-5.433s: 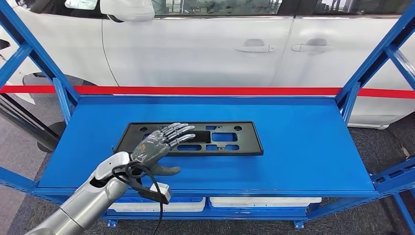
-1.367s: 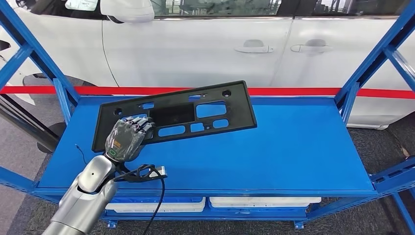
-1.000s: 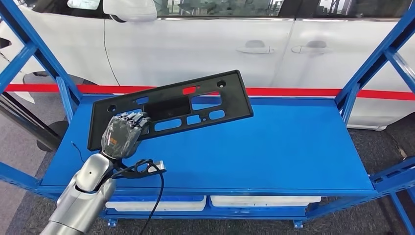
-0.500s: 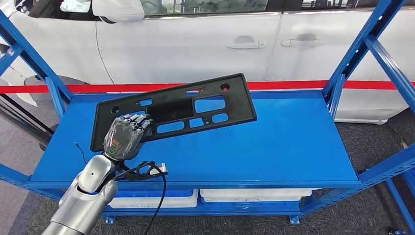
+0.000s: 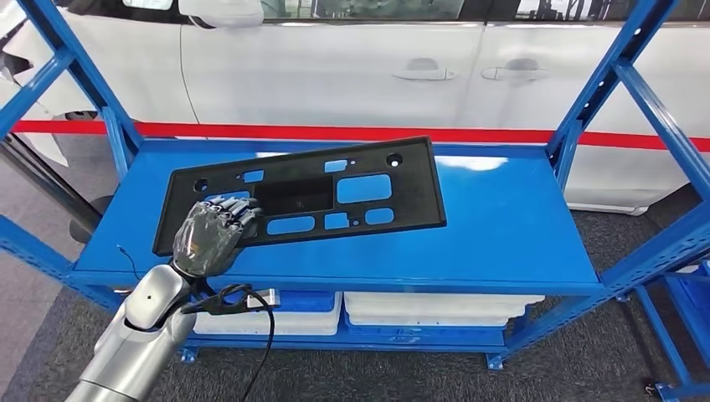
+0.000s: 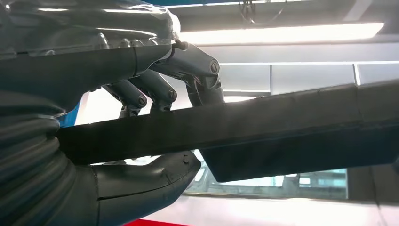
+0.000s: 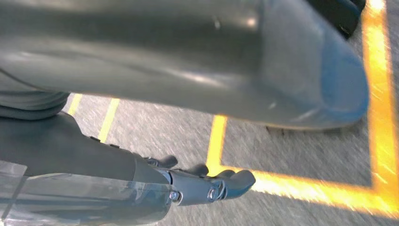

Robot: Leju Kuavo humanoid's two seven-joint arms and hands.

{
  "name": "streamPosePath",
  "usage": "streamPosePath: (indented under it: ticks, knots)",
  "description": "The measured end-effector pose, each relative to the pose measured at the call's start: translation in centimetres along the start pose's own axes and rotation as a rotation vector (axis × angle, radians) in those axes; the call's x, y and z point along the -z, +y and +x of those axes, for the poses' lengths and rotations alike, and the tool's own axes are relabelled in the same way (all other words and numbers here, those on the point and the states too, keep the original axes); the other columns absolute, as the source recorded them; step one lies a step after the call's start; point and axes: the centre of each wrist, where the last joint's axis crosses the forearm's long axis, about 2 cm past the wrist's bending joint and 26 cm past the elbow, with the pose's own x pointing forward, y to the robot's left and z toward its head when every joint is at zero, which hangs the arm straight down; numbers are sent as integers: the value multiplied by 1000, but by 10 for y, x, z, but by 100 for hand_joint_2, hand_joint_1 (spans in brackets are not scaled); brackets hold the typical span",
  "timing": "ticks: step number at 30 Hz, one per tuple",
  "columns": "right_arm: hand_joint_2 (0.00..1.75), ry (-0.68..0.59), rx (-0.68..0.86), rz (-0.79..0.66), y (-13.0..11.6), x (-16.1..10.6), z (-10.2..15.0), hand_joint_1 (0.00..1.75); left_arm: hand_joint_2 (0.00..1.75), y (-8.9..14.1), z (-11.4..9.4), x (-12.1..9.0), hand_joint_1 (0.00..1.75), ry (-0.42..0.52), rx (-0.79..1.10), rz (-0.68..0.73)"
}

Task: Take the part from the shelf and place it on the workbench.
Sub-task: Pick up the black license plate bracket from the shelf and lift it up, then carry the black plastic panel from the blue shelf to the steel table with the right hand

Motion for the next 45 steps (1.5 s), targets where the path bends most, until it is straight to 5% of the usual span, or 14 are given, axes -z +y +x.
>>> streamPosePath:
  ticks: [45]
  knots:
    - [0, -15, 31, -8, 6, 0, -4, 0, 175, 35, -12, -23, 175, -22, 35, 111]
